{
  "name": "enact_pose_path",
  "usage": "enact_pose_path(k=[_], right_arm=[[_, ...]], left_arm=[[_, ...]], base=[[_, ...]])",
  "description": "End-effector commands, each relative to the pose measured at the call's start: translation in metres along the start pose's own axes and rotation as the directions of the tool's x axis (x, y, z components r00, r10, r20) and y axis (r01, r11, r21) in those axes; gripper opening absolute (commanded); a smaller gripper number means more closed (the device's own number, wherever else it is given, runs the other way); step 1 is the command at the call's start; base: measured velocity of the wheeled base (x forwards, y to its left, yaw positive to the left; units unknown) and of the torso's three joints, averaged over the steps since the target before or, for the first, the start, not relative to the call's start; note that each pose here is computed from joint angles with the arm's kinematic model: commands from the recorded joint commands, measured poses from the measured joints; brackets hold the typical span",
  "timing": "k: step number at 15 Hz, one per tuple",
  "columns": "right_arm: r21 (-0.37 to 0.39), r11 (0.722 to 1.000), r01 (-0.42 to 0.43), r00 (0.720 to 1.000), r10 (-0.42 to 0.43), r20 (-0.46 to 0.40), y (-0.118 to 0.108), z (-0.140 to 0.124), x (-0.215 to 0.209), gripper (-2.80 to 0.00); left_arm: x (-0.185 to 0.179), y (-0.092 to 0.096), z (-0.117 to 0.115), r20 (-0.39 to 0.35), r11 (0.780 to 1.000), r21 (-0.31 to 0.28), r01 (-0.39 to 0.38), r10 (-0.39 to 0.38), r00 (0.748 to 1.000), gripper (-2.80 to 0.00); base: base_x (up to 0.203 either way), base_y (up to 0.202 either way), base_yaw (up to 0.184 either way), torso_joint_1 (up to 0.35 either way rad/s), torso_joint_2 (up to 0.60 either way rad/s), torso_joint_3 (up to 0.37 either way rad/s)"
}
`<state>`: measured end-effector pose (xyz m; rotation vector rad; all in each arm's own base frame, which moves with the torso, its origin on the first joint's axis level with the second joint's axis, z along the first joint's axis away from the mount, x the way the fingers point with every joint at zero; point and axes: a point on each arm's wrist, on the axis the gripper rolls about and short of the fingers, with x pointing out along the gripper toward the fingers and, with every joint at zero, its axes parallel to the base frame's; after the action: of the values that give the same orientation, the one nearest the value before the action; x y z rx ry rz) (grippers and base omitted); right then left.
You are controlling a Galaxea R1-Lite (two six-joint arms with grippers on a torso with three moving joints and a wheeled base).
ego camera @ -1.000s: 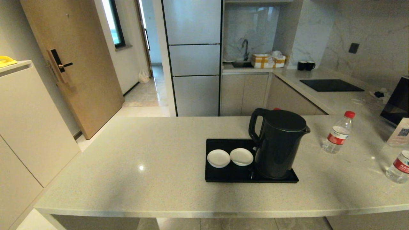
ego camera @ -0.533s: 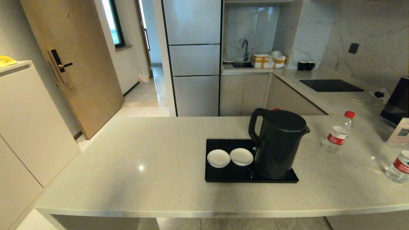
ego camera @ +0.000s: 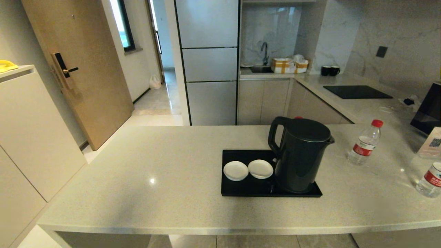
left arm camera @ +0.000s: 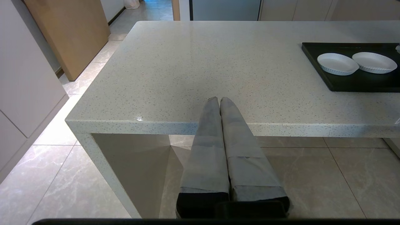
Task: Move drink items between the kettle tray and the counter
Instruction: Return the bottled water to its original position
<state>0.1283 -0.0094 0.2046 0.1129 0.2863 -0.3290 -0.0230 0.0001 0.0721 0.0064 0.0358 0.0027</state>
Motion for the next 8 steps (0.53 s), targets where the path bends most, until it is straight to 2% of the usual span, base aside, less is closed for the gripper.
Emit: enact_pose_path(k=[1, 5, 8], right_arm=[[-0.038, 0.992, 0.118, 0.986, -0.122, -0.114, 0.018, -0.026, 0.091, -2.8], [-0.032, 0.972, 0.234, 0.965, -0.237, -0.113, 0.024, -0.082, 0.18, -2.8], [0.007, 0.925, 0.379, 0.924, -0.379, -0.053, 0.008, -0.129, 0.228, -2.8]], left_arm=[[0.0, 0.0, 0.0, -0.001, 1.0, 0.0, -0.002, 0.002, 1.0, -2.8], [0.0, 0.0, 0.0, -0.001, 1.0, 0.0, 0.0, 0.0, 1.0, -2.8], [0.0, 0.0, 0.0, -0.001, 1.0, 0.0, 0.0, 0.0, 1.0, -2.8]], base=[[0.0, 0.0, 0.0, 0.0, 0.0, 0.0], [0.0, 0.0, 0.0, 0.0, 0.0, 0.0], [0.0, 0.0, 0.0, 0.0, 0.0, 0.0]])
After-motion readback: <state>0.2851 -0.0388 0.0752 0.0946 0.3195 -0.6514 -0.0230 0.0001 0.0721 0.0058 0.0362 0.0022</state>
